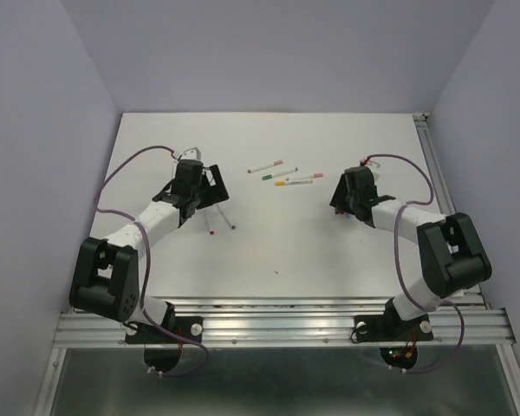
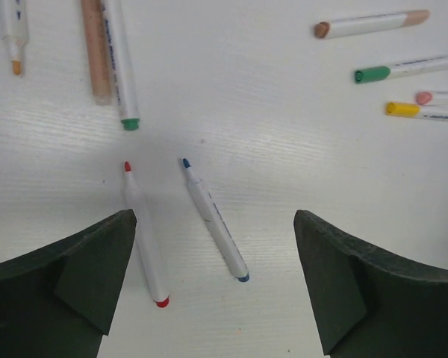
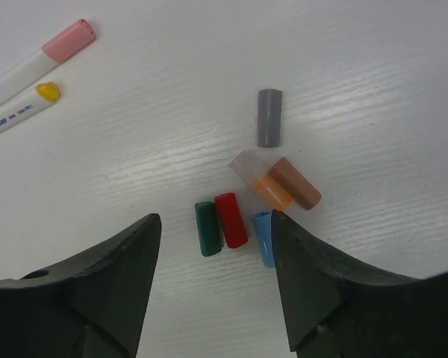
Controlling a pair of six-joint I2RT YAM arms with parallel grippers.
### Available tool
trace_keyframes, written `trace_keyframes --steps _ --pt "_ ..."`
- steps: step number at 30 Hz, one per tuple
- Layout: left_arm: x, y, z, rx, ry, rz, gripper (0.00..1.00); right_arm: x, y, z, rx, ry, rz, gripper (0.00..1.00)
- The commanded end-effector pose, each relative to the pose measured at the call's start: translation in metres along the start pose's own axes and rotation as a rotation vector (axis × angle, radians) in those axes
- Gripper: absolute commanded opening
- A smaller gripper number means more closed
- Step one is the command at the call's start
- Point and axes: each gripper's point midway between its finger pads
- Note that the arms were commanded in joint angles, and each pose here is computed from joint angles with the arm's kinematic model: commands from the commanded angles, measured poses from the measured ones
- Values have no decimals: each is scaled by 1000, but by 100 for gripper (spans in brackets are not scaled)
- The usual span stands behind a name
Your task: Open the pen caps
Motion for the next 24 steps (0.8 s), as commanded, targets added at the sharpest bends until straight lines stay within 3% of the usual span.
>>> trace_keyframes --steps 1,4,8,14,15,16,24 --pt "59 -36 19 -186 -173 -114 99 39 34 25 107 -65 -39 83" --pt "76 -57 24 -289 -215 -186 99 49 45 45 171 -82 -43 100" --pt "97 -75 23 -366 -249 -229 99 56 53 71 247 -92 -38 100" --pt "146 -95 -22 -389 -264 -469 99 48 54 99 345 -68 9 100" --pt "140 -94 -30 -394 -211 -487 99 47 53 102 352 -67 13 100" --pt "143 -101 -34 -432 -212 -575 99 47 51 103 350 -66 12 100" --pt "153 -122 -89 -447 -151 -788 99 44 37 111 305 -65 14 100"
Point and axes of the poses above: each gripper's point midway between its finger pads, its own z axis back along the fingers, its own y axis along the line the jaws close on, x = y × z, and after that the axes turned 15 degrees about -z, right-handed
